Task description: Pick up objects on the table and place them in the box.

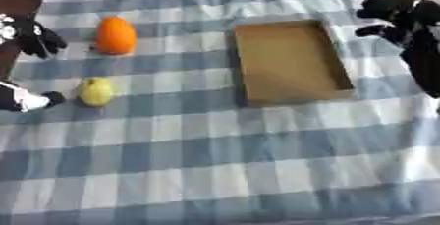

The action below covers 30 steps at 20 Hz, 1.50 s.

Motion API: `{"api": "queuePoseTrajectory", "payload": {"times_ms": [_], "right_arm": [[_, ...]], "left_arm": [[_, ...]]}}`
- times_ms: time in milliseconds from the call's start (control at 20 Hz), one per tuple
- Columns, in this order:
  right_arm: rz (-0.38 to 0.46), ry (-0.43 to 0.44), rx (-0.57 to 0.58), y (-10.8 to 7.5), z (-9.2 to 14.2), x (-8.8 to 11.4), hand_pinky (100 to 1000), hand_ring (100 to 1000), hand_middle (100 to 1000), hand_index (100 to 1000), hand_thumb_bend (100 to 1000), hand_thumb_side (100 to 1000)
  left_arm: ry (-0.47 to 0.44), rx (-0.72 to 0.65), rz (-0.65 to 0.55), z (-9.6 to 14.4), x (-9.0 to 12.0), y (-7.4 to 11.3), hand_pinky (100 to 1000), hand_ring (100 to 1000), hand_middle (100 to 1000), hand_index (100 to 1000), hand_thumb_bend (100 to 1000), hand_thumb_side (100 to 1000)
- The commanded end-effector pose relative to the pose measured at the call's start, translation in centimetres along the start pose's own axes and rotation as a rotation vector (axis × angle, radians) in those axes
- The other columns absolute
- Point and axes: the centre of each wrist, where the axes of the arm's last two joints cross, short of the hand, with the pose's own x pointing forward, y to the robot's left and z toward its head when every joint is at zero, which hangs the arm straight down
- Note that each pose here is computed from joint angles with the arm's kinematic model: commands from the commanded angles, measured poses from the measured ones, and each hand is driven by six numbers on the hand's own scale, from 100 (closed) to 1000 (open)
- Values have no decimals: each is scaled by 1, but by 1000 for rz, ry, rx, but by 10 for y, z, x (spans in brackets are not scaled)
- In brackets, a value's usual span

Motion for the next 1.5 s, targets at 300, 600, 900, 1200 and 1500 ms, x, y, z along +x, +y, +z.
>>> {"api": "queuePoseTrajectory", "payload": {"times_ms": [300, 600, 900, 1200, 1500], "right_arm": [[21, -14, 9, -5, -2, 6, 737, 843, 790, 801, 100, 893], [17, -11, 15, -4, -2, 5, 737, 843, 790, 800, 100, 896], [15, -11, 19, -4, -2, 5, 737, 843, 791, 799, 100, 897], [12, -11, 20, -3, -3, 4, 737, 843, 791, 798, 100, 897], [10, -11, 21, -3, -2, 4, 738, 843, 791, 795, 100, 900]], "left_arm": [[44, -48, -47, -2, -10, 11, 671, 637, 625, 779, 578, 114], [70, -119, -49, -14, -22, 5, 671, 636, 626, 781, 572, 109], [79, -198, -61, -28, -30, -3, 669, 632, 611, 782, 573, 116], [97, -238, -61, -39, -39, -14, 659, 622, 600, 776, 557, 103], [122, -206, -82, -50, -42, -24, 661, 583, 605, 779, 553, 100]]}}
